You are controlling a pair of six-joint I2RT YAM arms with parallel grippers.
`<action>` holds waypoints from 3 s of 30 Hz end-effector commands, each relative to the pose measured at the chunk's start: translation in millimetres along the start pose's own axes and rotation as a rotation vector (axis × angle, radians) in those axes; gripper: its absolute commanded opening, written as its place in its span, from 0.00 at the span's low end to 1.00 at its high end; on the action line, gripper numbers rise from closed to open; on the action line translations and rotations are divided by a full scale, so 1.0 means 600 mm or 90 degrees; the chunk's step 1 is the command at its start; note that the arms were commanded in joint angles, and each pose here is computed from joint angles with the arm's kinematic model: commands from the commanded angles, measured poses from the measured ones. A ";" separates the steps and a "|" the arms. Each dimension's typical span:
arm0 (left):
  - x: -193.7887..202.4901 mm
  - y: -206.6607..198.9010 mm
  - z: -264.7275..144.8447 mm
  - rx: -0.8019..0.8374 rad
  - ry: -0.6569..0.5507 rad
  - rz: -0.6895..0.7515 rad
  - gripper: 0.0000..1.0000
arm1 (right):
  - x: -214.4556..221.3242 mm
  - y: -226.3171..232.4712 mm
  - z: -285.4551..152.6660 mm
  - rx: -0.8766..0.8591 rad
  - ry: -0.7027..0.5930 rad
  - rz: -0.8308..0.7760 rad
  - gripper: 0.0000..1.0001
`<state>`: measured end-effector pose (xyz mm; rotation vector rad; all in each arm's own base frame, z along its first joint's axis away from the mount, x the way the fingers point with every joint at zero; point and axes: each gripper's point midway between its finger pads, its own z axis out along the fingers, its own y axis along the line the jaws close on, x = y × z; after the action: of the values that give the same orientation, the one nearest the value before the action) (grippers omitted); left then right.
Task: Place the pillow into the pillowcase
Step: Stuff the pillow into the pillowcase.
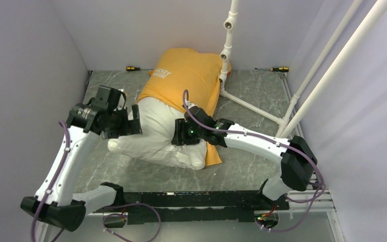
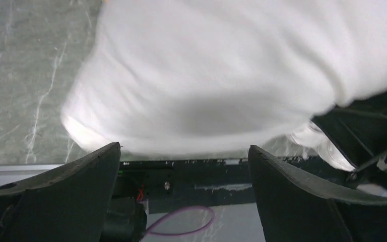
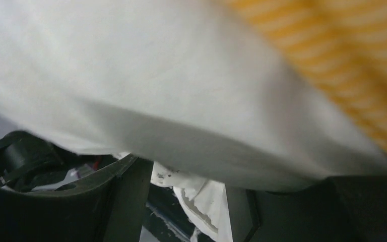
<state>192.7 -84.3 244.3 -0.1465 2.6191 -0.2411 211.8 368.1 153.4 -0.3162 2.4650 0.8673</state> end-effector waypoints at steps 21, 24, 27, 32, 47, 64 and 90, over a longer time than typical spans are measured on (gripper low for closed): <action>-0.125 0.062 0.289 0.385 0.002 -0.202 0.99 | -0.091 -0.250 -0.094 0.241 -0.082 0.093 0.58; -0.111 0.053 0.350 0.328 0.038 -0.196 0.99 | -0.101 -0.223 -0.103 0.197 -0.088 0.095 0.58; -0.114 0.054 0.392 0.307 0.043 -0.217 0.82 | -0.119 -0.183 -0.126 0.138 -0.106 0.088 0.61; -0.113 0.032 0.383 0.338 0.066 -0.189 0.00 | -0.151 -0.085 -0.202 0.013 -0.163 0.039 0.81; -0.066 -0.025 0.157 0.354 -0.049 -0.170 0.00 | -0.073 0.160 -0.126 -0.015 -0.212 -0.314 0.98; -0.029 -0.097 -0.016 0.461 -0.113 -0.123 0.00 | -0.116 -0.045 0.003 0.416 -0.268 -0.286 0.00; -0.091 -0.187 -0.242 0.672 -0.189 -0.061 0.00 | -0.385 0.214 -0.072 -0.261 -0.438 -0.094 0.00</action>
<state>226.5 -123.2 330.8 -0.3155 2.0382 -1.0998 333.5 423.8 274.4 -0.3064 1.9390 0.7195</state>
